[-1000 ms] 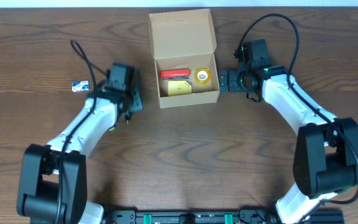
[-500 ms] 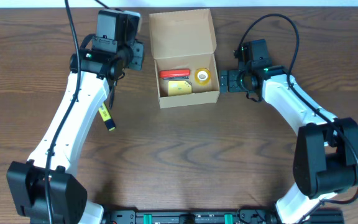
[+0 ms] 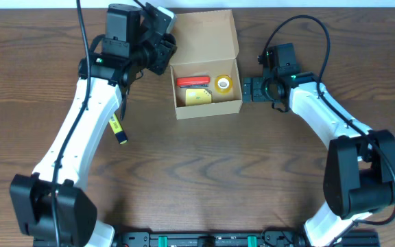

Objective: Pack container

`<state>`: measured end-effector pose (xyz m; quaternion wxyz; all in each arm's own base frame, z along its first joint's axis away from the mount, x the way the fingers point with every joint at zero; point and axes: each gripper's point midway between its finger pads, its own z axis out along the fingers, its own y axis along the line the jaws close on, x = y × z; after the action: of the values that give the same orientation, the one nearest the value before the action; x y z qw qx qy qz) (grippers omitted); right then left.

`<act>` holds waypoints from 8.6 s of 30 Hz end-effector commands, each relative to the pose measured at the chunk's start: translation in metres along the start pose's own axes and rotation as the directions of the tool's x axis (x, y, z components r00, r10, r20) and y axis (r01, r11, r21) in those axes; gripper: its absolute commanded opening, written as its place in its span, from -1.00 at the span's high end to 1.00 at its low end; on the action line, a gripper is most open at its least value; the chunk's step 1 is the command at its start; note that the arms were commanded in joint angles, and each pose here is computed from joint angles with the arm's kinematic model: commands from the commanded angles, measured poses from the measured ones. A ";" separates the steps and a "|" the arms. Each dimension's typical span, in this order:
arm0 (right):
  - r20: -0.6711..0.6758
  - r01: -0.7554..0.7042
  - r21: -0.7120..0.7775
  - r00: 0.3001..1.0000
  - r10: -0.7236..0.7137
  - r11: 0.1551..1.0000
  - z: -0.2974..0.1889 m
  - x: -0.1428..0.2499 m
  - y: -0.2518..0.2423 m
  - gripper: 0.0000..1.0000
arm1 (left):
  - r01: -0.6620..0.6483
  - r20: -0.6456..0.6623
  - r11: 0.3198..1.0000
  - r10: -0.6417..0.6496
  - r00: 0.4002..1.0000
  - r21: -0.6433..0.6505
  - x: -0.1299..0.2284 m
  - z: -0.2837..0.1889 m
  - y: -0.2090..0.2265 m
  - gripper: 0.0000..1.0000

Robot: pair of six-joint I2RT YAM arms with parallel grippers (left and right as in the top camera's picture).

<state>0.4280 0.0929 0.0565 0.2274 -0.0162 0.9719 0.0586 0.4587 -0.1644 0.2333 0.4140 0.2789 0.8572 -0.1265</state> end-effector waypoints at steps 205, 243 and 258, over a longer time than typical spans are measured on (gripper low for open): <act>0.000 -0.015 -0.001 1.000 0.015 1.000 0.000 0.000 -0.002 -0.98 | 0.594 0.718 -0.704 -0.636 -0.283 -0.390 0.213 -0.073 0.190 -0.03; 0.000 -0.015 -0.001 1.000 0.015 1.000 0.000 0.000 -0.002 -0.99 | 0.517 0.594 -0.775 -0.620 -0.512 -0.364 0.279 0.000 0.202 -0.26; 0.000 -0.015 -0.001 1.000 0.015 1.000 0.000 0.000 -0.002 -0.99 | 0.488 0.577 -0.780 -0.621 -0.531 -0.392 0.292 0.012 0.196 -0.39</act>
<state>0.4280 0.0929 0.0565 0.2274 -0.0162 0.9719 0.0586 0.4386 0.0942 0.0083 0.0501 -0.7969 0.5976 -0.0728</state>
